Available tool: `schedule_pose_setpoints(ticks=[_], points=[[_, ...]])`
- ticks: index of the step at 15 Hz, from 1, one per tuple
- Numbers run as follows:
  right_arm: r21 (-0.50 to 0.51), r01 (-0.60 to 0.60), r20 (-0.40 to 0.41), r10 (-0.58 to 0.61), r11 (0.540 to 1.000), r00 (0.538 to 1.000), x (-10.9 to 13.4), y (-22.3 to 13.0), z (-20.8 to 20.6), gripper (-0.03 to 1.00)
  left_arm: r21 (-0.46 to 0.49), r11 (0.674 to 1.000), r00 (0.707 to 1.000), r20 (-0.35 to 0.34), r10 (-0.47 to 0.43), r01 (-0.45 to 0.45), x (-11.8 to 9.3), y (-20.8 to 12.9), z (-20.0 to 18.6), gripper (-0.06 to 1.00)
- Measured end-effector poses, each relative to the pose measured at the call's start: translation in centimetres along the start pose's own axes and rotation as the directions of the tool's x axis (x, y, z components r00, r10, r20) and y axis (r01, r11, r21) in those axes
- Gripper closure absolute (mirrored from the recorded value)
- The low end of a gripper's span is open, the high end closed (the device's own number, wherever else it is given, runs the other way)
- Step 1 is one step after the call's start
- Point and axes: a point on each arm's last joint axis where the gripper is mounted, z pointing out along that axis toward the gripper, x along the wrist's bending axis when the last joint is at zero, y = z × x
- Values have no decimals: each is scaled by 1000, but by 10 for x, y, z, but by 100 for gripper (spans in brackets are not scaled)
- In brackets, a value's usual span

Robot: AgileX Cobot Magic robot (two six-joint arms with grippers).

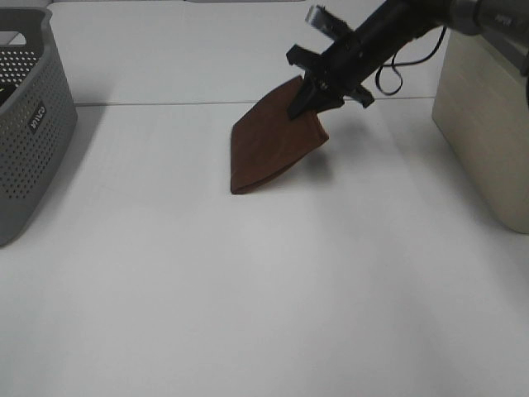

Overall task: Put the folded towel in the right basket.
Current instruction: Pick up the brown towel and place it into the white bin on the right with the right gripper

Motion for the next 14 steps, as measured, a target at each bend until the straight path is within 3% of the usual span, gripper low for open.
schedule_pose_setpoints(ticks=[4, 8, 11, 14], points=[[-111, 180, 152, -162, 977, 975, 55, 10, -88, 90, 0, 1000, 1000, 0, 0, 0, 0, 0, 0, -2], [-174, 311, 393, -223, 934, 892, 91, 2, -167, 90, 0, 1000, 1000, 0, 0, 0, 0, 0, 0, -2], [-250, 327, 523, -158, 911, 838, 97, -7, -227, 90, 0, 1000, 1000, 0, 0, 0, 0, 0, 0, -2], [-382, 270, 573, -3, 884, 820, 77, -24, -298, 90, 0, 1000, 1000, 0, 0, 0, 0, 0, 0, -2]])
